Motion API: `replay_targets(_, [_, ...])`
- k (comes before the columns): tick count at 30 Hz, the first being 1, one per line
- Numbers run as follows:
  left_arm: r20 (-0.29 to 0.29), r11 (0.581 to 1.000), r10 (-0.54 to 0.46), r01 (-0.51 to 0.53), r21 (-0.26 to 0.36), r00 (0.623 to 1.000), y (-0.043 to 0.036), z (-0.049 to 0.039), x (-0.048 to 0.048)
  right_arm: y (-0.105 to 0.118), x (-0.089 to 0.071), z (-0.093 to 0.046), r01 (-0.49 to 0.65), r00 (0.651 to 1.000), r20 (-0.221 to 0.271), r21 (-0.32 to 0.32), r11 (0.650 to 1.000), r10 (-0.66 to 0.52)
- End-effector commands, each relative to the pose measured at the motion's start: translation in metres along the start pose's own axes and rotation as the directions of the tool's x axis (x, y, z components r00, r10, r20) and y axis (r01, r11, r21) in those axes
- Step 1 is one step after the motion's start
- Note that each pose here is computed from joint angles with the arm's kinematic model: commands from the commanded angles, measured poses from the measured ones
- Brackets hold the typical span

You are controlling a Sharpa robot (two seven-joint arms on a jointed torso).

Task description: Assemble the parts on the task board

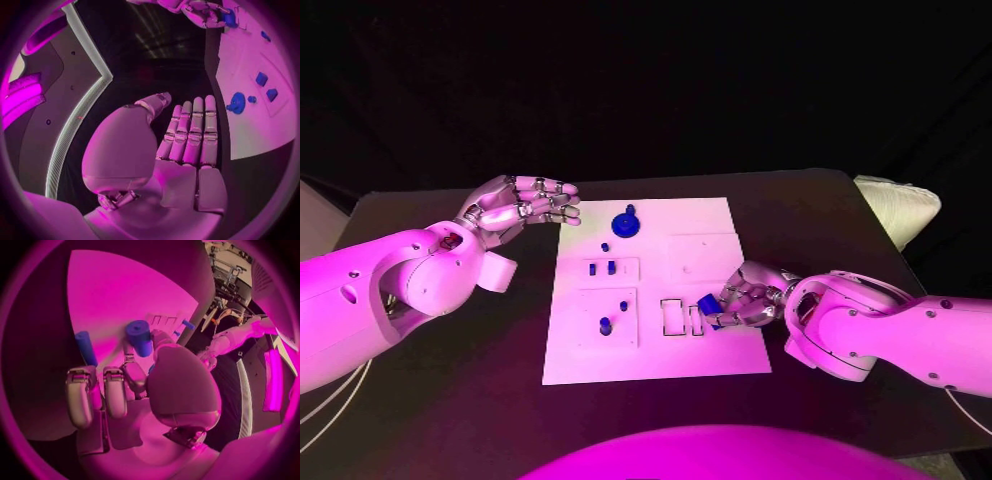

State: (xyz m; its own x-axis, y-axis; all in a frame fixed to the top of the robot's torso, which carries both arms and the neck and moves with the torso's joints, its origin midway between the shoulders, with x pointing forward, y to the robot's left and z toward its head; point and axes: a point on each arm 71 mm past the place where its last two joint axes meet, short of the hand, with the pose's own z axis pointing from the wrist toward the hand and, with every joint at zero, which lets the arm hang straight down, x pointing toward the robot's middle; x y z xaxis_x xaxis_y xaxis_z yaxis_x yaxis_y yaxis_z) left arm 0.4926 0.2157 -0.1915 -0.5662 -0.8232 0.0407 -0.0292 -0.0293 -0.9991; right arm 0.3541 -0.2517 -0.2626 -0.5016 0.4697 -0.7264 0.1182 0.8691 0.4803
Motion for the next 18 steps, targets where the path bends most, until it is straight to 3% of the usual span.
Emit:
replay_targets(1, [-0.015,1.000,-0.009,0.009,0.005,1.000,-0.0003,0.0011,0.0026,0.001,0.000,-0.003,-0.133,0.991,-0.025,0.036,0.990,0.134])
replay_targets(11, [-0.014,1.000,-0.009,0.009,0.003,1.000,0.0001,0.0015,0.0029,0.017,-0.024,-0.010,-0.198,0.980,0.020,-0.005,0.980,0.198])
replay_targets(18, [-0.015,1.000,-0.009,0.009,0.005,1.000,0.0000,0.0011,0.0028,0.029,-0.026,-0.009,-0.205,0.979,0.005,-0.026,0.978,0.205])
